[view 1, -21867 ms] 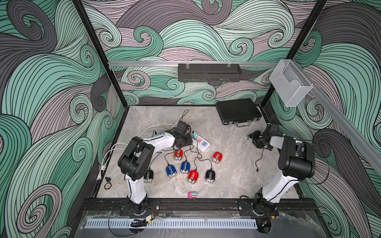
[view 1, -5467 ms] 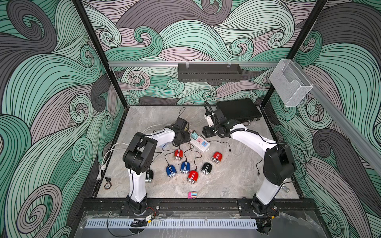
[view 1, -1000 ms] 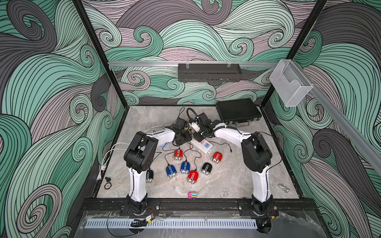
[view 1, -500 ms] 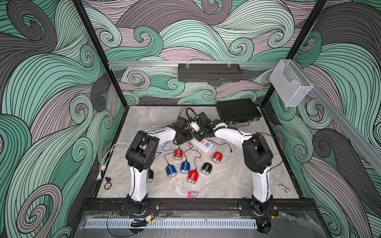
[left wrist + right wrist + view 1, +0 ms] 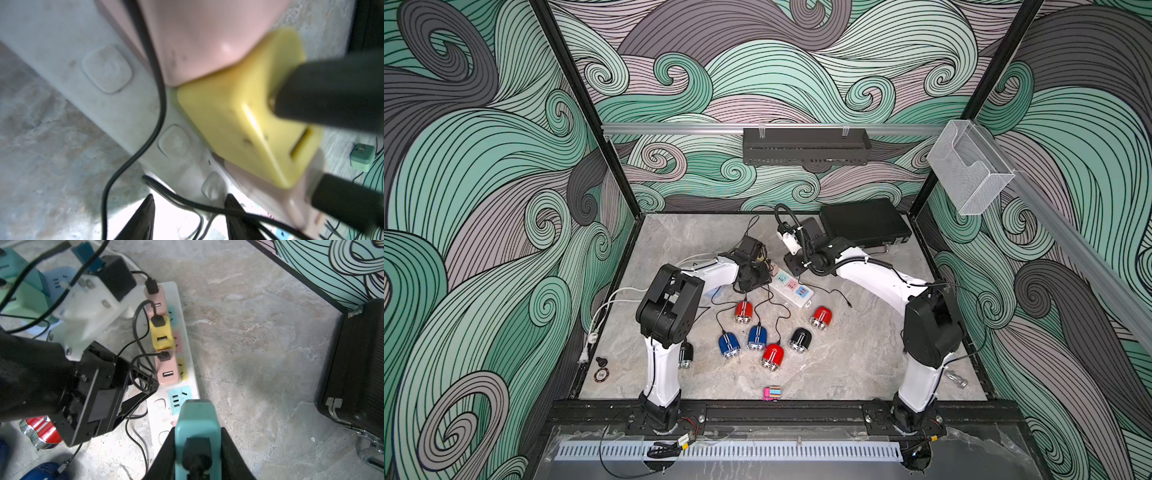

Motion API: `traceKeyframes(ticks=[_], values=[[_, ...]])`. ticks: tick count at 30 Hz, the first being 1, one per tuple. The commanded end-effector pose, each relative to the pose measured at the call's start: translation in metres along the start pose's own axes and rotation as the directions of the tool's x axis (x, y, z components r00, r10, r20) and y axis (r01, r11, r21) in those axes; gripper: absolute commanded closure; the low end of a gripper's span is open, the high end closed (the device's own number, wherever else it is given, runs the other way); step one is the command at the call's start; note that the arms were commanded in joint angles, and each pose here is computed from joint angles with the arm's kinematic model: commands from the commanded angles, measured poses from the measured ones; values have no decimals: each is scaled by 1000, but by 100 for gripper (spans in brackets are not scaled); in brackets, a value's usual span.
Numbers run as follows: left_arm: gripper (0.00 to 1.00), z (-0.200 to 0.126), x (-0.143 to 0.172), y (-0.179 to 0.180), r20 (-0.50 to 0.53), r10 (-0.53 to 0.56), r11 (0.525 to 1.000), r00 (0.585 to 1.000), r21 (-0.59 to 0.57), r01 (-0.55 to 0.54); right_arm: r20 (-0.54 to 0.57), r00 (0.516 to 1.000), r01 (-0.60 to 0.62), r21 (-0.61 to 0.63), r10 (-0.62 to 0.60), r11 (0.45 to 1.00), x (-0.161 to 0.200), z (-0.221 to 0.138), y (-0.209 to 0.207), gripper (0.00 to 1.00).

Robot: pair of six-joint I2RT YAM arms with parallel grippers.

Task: Unplug the electric shaver
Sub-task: Remove the plug from the socket, then place the plug at the center of the board.

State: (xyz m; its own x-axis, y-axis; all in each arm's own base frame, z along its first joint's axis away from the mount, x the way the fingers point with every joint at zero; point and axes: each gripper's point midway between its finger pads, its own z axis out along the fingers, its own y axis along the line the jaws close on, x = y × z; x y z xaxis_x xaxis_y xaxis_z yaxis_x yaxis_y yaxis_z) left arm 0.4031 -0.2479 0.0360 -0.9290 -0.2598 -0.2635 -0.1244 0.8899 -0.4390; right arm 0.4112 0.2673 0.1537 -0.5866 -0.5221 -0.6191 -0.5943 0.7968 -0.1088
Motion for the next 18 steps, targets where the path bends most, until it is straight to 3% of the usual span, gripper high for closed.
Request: traceKeyframes(ticks=[1, 8, 18], values=[[47, -11, 9, -1, -14, 47, 999, 999, -27, -47, -5, 995, -97, 69, 98, 993, 10, -8, -27, 69], [46, -23, 5, -9, 9, 69, 997, 998, -24, -69, -49, 962, -246, 257, 267, 934, 48, -25, -84, 69], [46, -32, -1, -14, 29, 81, 996, 996, -25, -80, -26, 849, -450, 487, 528, 749, 115, -62, -152, 71]])
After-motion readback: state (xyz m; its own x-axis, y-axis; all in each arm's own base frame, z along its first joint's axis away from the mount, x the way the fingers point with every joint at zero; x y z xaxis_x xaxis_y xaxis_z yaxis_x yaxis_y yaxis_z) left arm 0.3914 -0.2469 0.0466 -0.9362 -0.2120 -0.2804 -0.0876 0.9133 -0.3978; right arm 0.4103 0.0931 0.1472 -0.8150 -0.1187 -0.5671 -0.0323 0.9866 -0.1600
